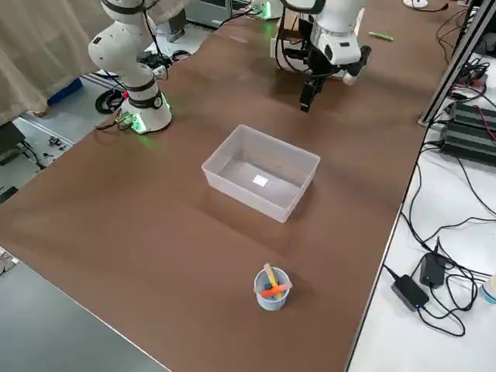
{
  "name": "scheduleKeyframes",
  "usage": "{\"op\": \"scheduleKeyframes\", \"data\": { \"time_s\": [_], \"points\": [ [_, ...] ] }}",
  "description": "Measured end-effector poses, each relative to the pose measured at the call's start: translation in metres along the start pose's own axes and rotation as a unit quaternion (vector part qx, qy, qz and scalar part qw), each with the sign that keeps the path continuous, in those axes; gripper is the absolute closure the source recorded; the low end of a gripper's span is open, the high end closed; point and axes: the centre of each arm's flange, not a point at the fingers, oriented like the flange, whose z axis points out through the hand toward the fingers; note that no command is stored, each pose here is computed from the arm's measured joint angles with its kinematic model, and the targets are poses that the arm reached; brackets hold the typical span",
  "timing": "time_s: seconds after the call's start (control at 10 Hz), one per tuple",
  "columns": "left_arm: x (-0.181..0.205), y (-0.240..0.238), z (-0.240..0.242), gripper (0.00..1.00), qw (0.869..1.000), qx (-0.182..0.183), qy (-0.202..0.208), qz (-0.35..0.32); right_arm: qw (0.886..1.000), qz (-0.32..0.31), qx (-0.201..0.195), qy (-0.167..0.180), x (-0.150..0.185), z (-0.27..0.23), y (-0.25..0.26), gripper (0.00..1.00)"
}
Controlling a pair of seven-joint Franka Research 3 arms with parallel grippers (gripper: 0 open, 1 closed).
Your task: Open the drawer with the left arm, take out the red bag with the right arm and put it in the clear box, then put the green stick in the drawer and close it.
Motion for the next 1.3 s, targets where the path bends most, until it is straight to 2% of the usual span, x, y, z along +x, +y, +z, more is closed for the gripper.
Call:
{"op": "scheduleKeyframes", "data": {
  "time_s": [0.2,0.3,0.4,0.6,0.8,0.9,1.0,1.1,1.3],
  "points": [
    [-0.004,0.008,0.002,0.89,1.0,-0.028,0.005,-0.001,0.996,0.091,0.005,-0.001,0.001,0.001,-0.003,0.0],
    [-0.004,0.009,0.002,0.89,0.999,-0.033,0.006,0.001,0.992,0.125,0.025,-0.006,0.0,0.001,-0.006,0.0],
    [-0.005,0.013,-0.001,0.79,0.999,-0.05,0.009,-0.007,0.988,0.146,0.053,-0.013,0.0,0.0,-0.009,0.0],
    [-0.004,0.018,-0.005,0.49,0.997,-0.069,0.012,-0.012,0.979,0.187,0.077,-0.022,0.001,-0.001,-0.005,0.0],
    [-0.001,0.02,-0.021,0.2,0.997,-0.078,0.017,-0.015,0.959,0.271,0.076,-0.034,-0.001,0.0,-0.017,0.0],
    [0.002,0.016,-0.036,0.05,0.997,-0.067,0.019,-0.017,0.955,0.285,0.074,-0.037,-0.003,0.0,-0.029,0.0],
    [0.006,0.005,-0.056,0.0,0.999,-0.035,0.02,-0.022,0.955,0.284,0.072,-0.04,-0.006,0.001,-0.041,0.0],
    [0.018,-0.013,-0.08,0.0,0.999,0.002,0.022,-0.028,0.957,0.279,0.07,-0.041,-0.008,0.001,-0.053,0.0],
    [0.078,-0.066,-0.13,0.0,0.998,0.03,0.032,-0.045,0.953,0.293,0.066,-0.049,-0.014,0.002,-0.075,0.0]
  ]
}}
